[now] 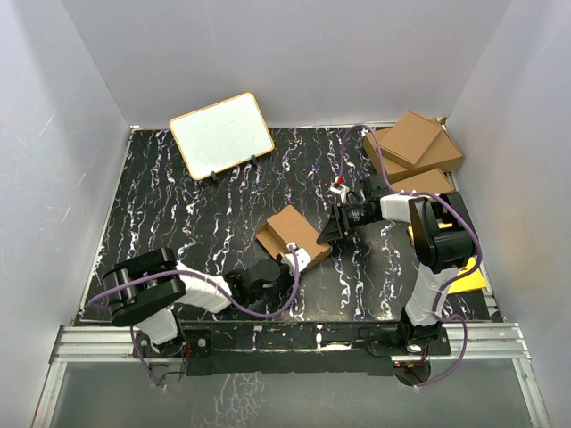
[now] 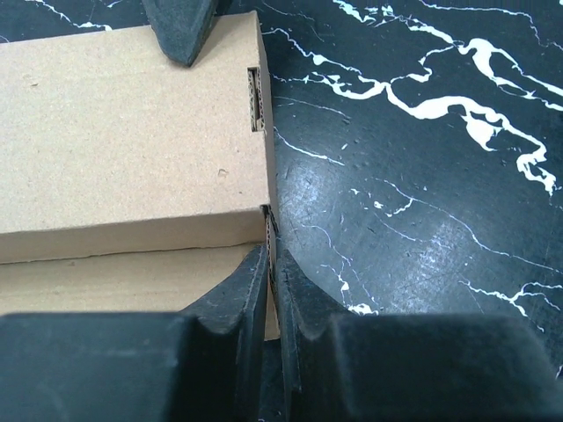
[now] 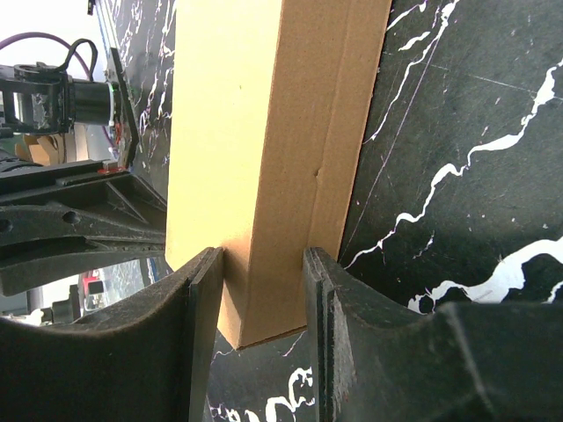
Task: Fold the paper box
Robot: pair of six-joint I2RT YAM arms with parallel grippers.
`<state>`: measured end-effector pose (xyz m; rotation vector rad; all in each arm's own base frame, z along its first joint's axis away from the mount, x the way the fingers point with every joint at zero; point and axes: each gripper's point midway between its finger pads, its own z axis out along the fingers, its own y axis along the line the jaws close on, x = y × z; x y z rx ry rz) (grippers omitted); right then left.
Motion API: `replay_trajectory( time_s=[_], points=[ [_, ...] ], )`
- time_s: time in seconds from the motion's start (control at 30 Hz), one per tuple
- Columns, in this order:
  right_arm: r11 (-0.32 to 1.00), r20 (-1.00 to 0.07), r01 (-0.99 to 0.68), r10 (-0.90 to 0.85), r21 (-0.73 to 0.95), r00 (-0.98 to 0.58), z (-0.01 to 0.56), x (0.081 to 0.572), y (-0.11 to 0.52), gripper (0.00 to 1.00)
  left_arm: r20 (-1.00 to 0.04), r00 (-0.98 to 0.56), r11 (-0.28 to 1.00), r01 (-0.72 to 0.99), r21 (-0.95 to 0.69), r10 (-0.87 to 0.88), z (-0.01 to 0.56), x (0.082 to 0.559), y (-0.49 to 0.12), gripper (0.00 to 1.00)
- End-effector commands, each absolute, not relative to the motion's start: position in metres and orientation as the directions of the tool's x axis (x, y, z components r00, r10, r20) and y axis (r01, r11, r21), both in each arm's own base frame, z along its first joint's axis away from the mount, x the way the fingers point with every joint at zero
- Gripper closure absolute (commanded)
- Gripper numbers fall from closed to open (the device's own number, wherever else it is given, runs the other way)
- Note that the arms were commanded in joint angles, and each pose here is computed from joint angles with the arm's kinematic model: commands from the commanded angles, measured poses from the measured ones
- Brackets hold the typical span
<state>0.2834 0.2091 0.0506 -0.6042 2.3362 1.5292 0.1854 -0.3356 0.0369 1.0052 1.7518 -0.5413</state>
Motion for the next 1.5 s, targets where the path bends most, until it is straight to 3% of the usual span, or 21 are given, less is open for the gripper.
replay_trajectory(
  time_s=[0.0, 0.43, 0.93, 1.07, 1.13, 1.23, 1.3, 1.4, 1.47],
  points=[
    [0.388, -0.465, -0.511, -0.212, 0.767, -0.86, 0.037, 0.288, 0.209, 0.57, -0.941, -0.152, 0.584, 0.81, 0.056, 0.302, 0.067, 0.196, -0.346, 0.92],
    [0.391, -0.465, -0.512, -0.214, 0.765, -0.859, 0.037, 0.288, 0.209, 0.57, -0.932, -0.182, 0.596, 0.802, 0.044, 0.313, 0.073, 0.2, -0.348, 0.9],
    [0.394, -0.466, -0.515, -0.22, 0.761, -0.857, 0.036, 0.289, 0.209, 0.55, -0.927, -0.264, 0.62, 0.783, -0.045, 0.267, 0.097, 0.192, -0.339, 0.48],
    [0.391, -0.468, -0.517, -0.221, 0.762, -0.856, 0.037, 0.289, 0.209, 0.55, -0.915, -0.367, 0.672, 0.722, -0.167, 0.167, 0.118, 0.194, -0.332, 0.34],
    [0.39, -0.467, -0.517, -0.222, 0.762, -0.856, 0.036, 0.289, 0.209, 0.55, -0.883, -0.458, 0.707, 0.657, -0.262, 0.098, 0.126, 0.197, -0.324, 0.32],
    [0.389, -0.466, -0.517, -0.223, 0.763, -0.856, 0.036, 0.288, 0.209, 0.55, -0.799, -0.598, 0.715, 0.533, -0.452, -0.06, 0.141, 0.2, -0.313, 0.28],
    [0.39, -0.466, -0.517, -0.223, 0.762, -0.856, 0.036, 0.289, 0.209, 0.55, -0.735, -0.656, 0.71, 0.435, -0.554, -0.171, 0.147, 0.203, -0.304, 0.18],
    [0.389, -0.468, -0.519, -0.224, 0.761, -0.855, 0.036, 0.289, 0.209, 0.55, -0.627, -0.701, 0.688, 0.269, -0.674, -0.34, 0.145, 0.205, -0.284, 0.05],
    [0.389, -0.469, -0.52, -0.224, 0.761, -0.854, 0.037, 0.289, 0.209, 0.55, -0.555, -0.699, 0.652, 0.166, -0.74, -0.451, 0.142, 0.207, -0.272, 0.03]
  ],
)
